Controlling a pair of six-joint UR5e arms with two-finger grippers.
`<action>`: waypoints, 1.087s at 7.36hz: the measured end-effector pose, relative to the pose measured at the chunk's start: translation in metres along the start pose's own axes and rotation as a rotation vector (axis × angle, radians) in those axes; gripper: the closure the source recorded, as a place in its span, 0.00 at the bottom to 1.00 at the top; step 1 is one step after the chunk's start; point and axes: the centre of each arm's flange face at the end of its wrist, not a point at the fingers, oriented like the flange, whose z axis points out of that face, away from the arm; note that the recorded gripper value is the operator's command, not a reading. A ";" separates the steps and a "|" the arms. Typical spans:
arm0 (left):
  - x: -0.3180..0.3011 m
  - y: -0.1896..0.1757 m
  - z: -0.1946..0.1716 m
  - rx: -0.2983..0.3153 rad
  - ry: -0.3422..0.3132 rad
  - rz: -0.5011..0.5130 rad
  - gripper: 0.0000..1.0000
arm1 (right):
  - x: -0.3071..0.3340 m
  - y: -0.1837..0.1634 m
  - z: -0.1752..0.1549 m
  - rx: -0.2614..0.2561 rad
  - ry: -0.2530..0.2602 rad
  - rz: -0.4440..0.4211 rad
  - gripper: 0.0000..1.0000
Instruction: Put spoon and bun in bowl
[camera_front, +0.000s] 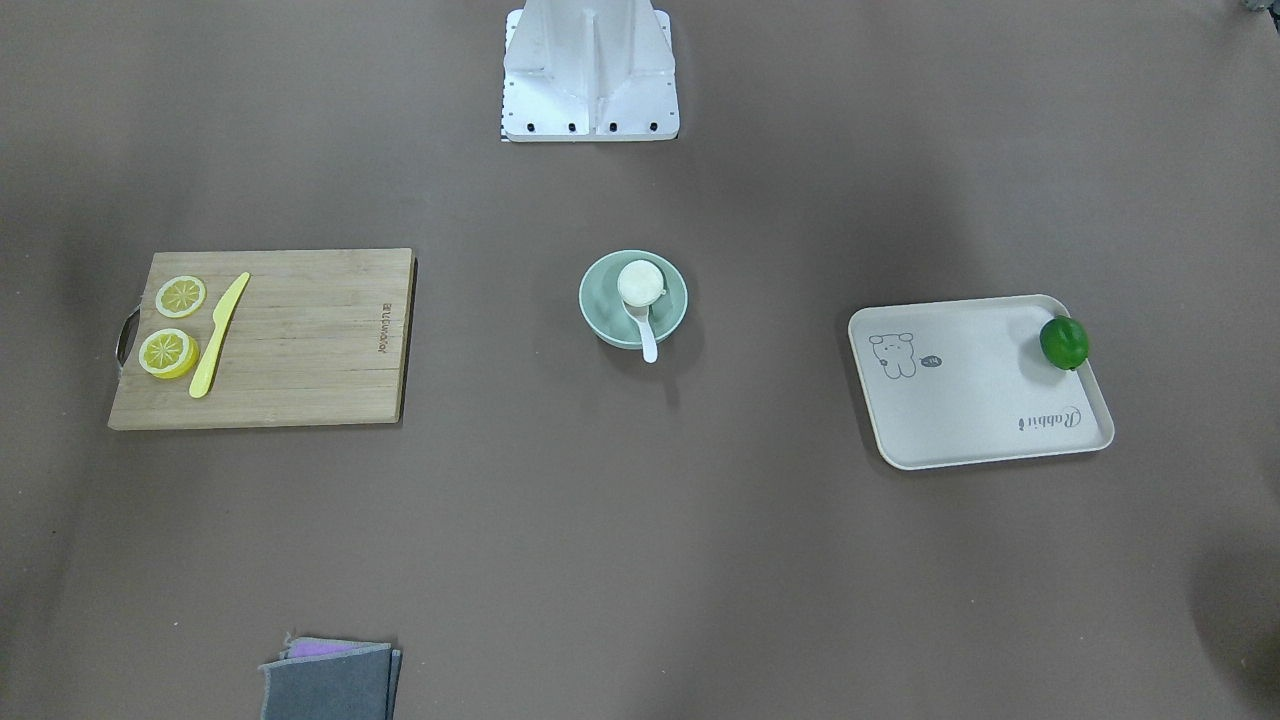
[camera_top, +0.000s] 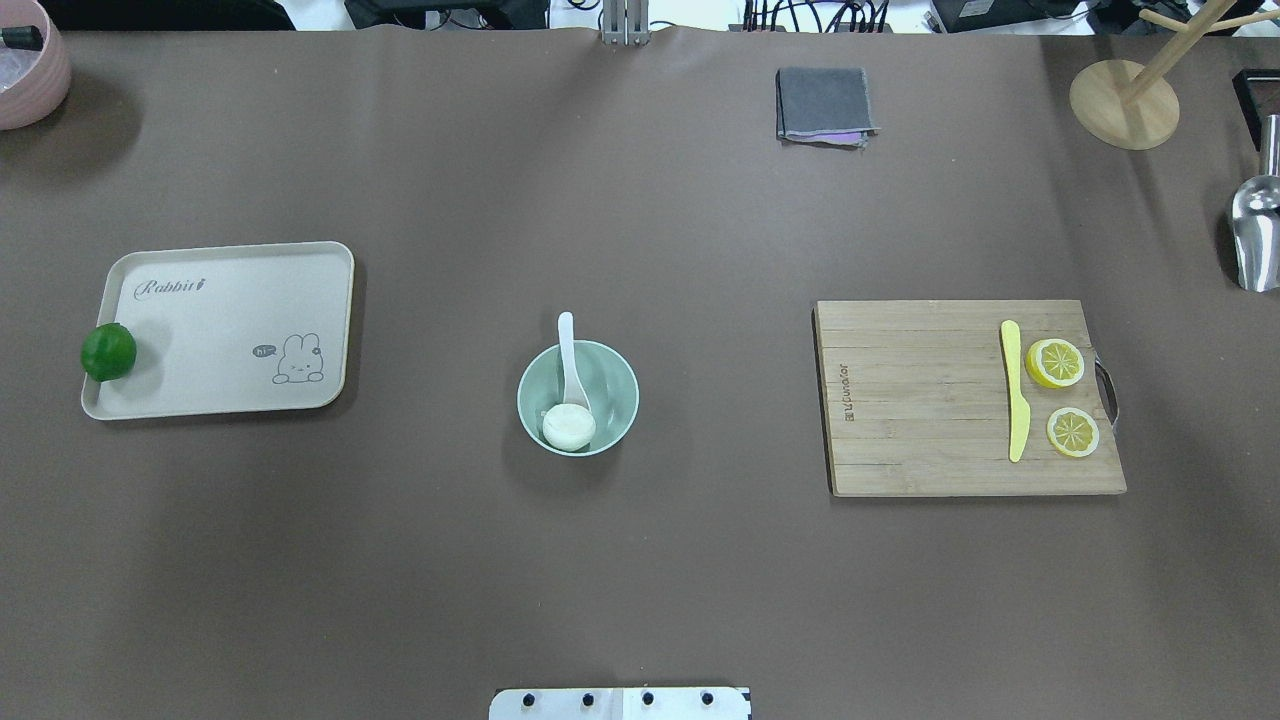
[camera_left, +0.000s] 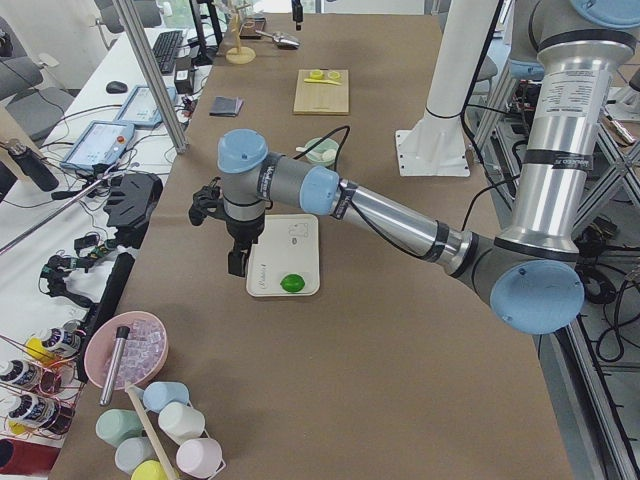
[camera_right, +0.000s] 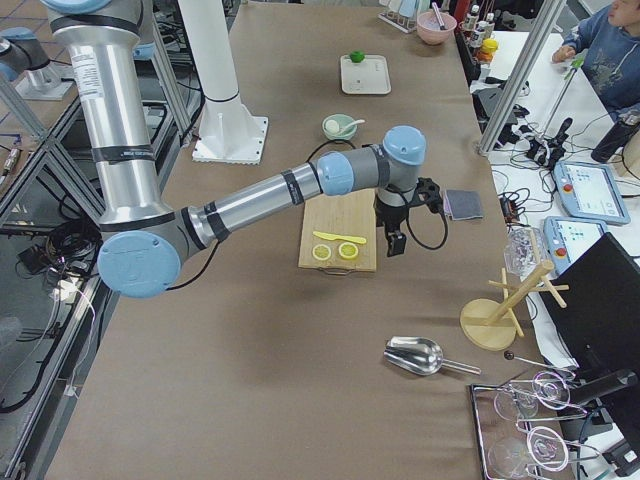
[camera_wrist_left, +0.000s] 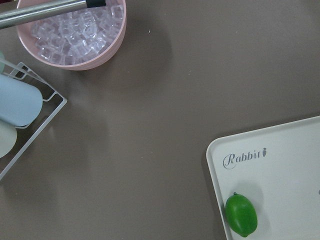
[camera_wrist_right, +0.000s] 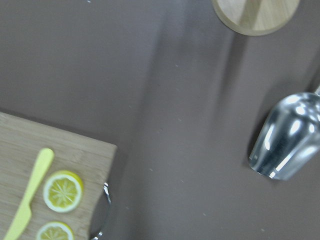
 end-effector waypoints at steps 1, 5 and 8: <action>-0.006 0.022 -0.003 0.003 0.003 0.014 0.02 | 0.033 0.019 0.003 -0.018 0.000 0.010 0.00; -0.017 0.051 0.003 -0.015 0.010 -0.012 0.02 | 0.093 0.080 0.020 -0.028 -0.004 0.090 0.00; -0.026 0.057 0.013 -0.038 0.011 -0.025 0.02 | 0.103 0.102 0.019 0.029 -0.018 0.079 0.00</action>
